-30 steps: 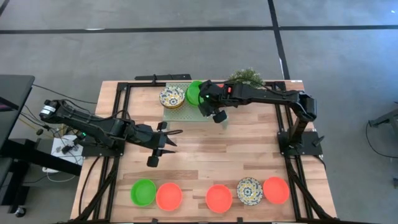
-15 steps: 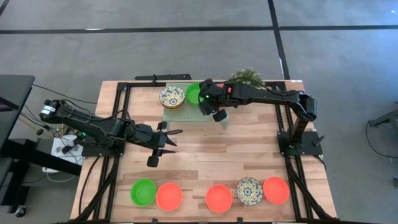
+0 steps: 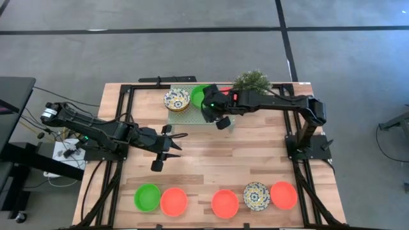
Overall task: Pick & Place Mini bowls
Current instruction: Stack the orange bowl on the orange bowl on the shelf
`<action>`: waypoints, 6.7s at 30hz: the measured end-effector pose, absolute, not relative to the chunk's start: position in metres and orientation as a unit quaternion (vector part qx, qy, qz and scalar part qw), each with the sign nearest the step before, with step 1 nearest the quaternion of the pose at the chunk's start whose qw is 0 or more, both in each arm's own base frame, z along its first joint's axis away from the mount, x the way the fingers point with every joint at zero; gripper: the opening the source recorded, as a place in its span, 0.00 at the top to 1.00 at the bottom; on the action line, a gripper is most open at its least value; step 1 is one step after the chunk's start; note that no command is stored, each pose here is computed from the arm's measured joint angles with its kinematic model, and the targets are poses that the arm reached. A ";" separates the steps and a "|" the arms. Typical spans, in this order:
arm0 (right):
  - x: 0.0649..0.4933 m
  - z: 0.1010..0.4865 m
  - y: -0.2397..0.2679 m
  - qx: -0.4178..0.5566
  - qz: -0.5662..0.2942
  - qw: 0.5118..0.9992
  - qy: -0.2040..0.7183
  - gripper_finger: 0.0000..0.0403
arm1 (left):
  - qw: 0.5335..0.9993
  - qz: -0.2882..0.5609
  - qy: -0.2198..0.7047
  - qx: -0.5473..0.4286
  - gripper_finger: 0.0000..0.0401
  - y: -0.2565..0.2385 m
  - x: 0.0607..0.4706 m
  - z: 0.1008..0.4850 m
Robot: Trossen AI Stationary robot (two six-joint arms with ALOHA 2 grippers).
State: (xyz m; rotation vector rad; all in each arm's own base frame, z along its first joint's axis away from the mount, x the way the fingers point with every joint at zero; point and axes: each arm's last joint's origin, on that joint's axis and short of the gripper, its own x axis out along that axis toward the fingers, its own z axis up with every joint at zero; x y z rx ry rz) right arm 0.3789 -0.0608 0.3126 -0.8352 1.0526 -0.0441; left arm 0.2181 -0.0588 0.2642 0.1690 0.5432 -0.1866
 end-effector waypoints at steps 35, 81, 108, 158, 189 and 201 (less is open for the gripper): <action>0.351 0.344 0.017 -0.166 0.095 0.814 0.549 0.82 | 0.955 -0.091 0.270 0.082 0.67 -0.059 0.218 0.264; 0.358 0.205 0.140 0.185 0.117 0.750 0.624 0.82 | 0.953 -0.093 0.273 0.088 0.67 -0.059 0.218 0.263; 0.363 0.177 0.157 0.193 0.053 0.743 0.639 0.67 | 0.950 -0.108 0.256 0.145 0.67 -0.059 0.219 0.265; 0.349 0.335 0.039 -0.141 -0.071 0.730 0.665 1.00 | 0.951 -0.110 0.242 0.158 0.67 -0.059 0.220 0.267; 0.267 0.383 -0.201 0.190 -0.317 0.775 0.513 1.00 | 0.962 -0.106 0.203 0.151 0.67 -0.059 0.224 0.274; 0.280 0.382 -0.181 0.183 -0.290 0.781 0.522 1.00 | 0.962 -0.106 0.203 0.151 0.67 -0.060 0.224 0.274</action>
